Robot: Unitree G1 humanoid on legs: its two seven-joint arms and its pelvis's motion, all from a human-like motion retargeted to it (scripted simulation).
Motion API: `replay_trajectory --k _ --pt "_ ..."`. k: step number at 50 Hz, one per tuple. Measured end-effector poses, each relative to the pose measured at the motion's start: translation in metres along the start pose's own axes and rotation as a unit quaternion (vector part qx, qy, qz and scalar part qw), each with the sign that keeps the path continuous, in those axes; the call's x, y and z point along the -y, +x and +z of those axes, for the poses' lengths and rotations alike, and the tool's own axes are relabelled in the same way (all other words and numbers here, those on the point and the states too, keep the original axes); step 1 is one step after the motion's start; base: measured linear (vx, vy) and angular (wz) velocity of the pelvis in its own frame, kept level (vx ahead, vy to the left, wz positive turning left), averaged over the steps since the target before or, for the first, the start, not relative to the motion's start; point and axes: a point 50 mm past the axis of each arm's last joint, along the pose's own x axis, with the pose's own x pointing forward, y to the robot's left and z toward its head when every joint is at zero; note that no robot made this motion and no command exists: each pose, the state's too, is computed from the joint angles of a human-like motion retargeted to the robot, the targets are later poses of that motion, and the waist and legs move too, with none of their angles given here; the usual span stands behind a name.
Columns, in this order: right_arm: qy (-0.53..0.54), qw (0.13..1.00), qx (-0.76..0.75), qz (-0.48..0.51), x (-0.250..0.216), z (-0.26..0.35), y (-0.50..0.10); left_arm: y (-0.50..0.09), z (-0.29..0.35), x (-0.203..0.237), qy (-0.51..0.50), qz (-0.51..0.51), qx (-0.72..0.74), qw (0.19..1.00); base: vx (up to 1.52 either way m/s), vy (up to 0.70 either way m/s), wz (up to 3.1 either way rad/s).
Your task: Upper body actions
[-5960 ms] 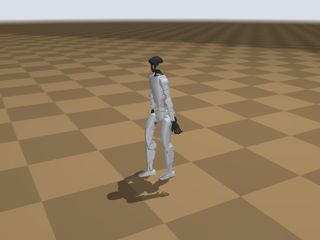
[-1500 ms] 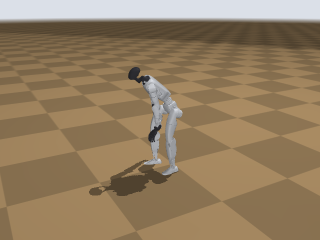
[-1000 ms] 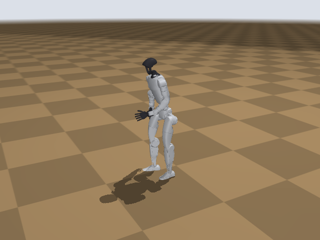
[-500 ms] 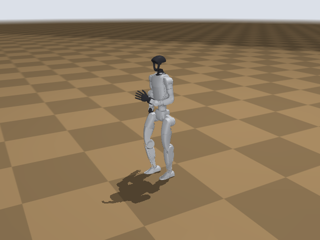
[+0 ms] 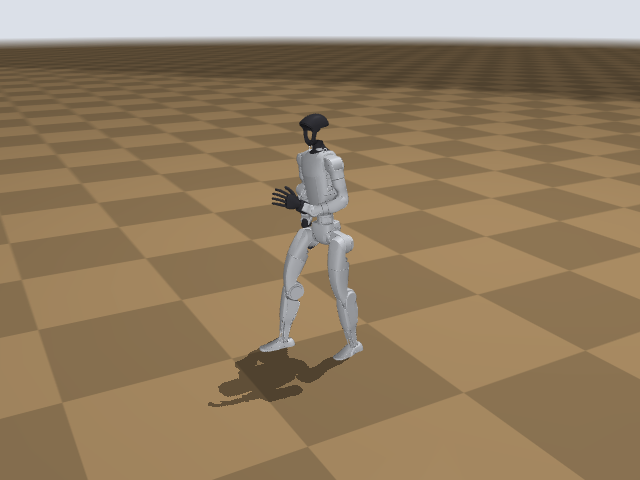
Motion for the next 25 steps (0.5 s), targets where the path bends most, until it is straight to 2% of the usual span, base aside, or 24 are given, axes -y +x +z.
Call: replay_trajectory --k 9,18,25 --pt "0.004 1.000 -0.022 0.015 -0.005 -0.007 -0.001 -0.010 -0.002 0.002 -0.029 0.025 -0.016 0.999 0.32 -0.38 -0.17" --pt "0.078 0.997 0.017 0.011 -0.006 0.013 0.000 -0.008 -0.002 -0.002 -0.020 0.029 -0.008 0.999 0.27 -0.38 0.29" --pt "0.061 0.998 0.030 -0.012 0.011 0.025 0.000 -0.007 0.000 -0.004 -0.018 0.062 -0.006 0.998 0.19 -0.21 0.01"
